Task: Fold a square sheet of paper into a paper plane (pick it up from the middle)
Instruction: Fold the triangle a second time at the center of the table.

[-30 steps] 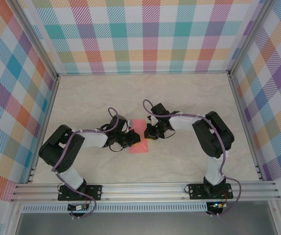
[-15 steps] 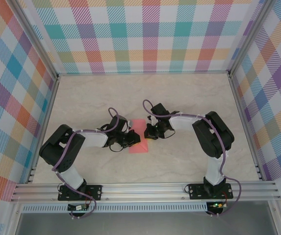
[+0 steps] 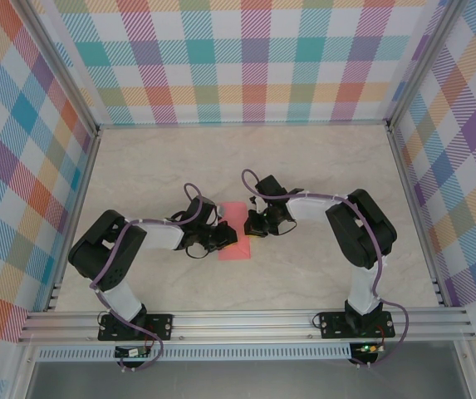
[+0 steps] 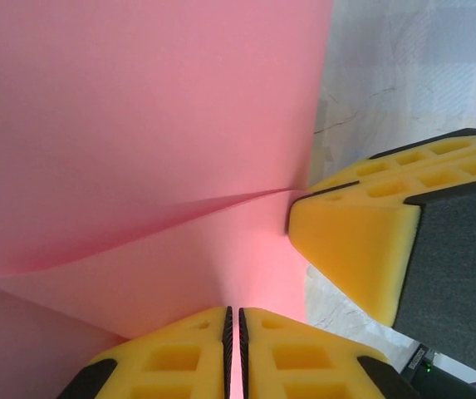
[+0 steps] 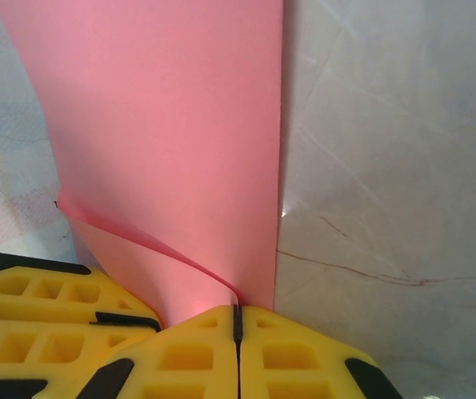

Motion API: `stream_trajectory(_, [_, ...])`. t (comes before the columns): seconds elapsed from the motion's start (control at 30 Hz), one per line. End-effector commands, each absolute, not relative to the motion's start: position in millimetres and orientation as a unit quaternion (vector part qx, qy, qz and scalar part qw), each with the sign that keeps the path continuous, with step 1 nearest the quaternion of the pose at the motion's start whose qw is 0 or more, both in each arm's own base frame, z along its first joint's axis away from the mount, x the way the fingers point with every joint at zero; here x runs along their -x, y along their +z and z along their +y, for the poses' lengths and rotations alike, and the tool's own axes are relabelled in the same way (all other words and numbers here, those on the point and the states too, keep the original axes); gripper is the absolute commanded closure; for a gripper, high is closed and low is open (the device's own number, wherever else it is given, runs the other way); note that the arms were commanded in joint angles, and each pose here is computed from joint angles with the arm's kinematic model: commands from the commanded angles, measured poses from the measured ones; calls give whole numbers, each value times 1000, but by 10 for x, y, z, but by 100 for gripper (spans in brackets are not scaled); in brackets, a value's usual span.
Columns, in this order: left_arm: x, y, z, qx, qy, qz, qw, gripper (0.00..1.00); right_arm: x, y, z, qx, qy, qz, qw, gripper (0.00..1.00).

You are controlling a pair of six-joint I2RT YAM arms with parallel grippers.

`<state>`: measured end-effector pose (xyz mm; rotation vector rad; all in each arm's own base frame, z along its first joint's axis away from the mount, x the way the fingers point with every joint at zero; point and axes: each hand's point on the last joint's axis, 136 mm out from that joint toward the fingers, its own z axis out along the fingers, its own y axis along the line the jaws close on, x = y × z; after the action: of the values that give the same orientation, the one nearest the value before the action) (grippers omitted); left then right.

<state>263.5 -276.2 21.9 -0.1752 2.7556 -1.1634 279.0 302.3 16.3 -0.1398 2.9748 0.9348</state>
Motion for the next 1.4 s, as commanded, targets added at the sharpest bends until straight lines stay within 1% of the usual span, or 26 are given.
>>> stream_trajectory(0.0, [-2622,124,-2740,55,-368,925,73,87,-2786,146,2985,48,284,957,14,94])
stream_trajectory(0.1, [-2596,65,-2693,61,-357,930,68,88,-2799,197,2989,48,284,957,16,93])
stream_trajectory(0.27, [-2530,-8,-2635,67,-342,935,60,89,-2856,459,2982,48,287,956,41,83])
stream_trajectory(0.37, [-2513,-30,-2612,68,-335,938,58,89,-2855,567,2925,44,279,958,54,81])
stream_trajectory(0.47, [-2517,-38,-2602,69,-330,940,60,89,-2775,614,2917,48,288,955,49,83])
stream_trajectory(0.6, [-2513,-49,-2593,72,-323,942,60,90,-2586,637,2971,58,310,949,24,91])
stream_trajectory(0.7, [-2521,-52,-2579,77,-318,943,61,90,-2416,642,3043,68,328,942,0,93])
stream_trajectory(0.93, [-2517,-48,-2560,82,-308,945,69,91,-2138,563,3214,94,337,936,-39,94])
stream_trajectory(1.37, [-2526,-40,-2521,92,-301,946,75,91,-2055,241,3146,99,276,954,-57,95])
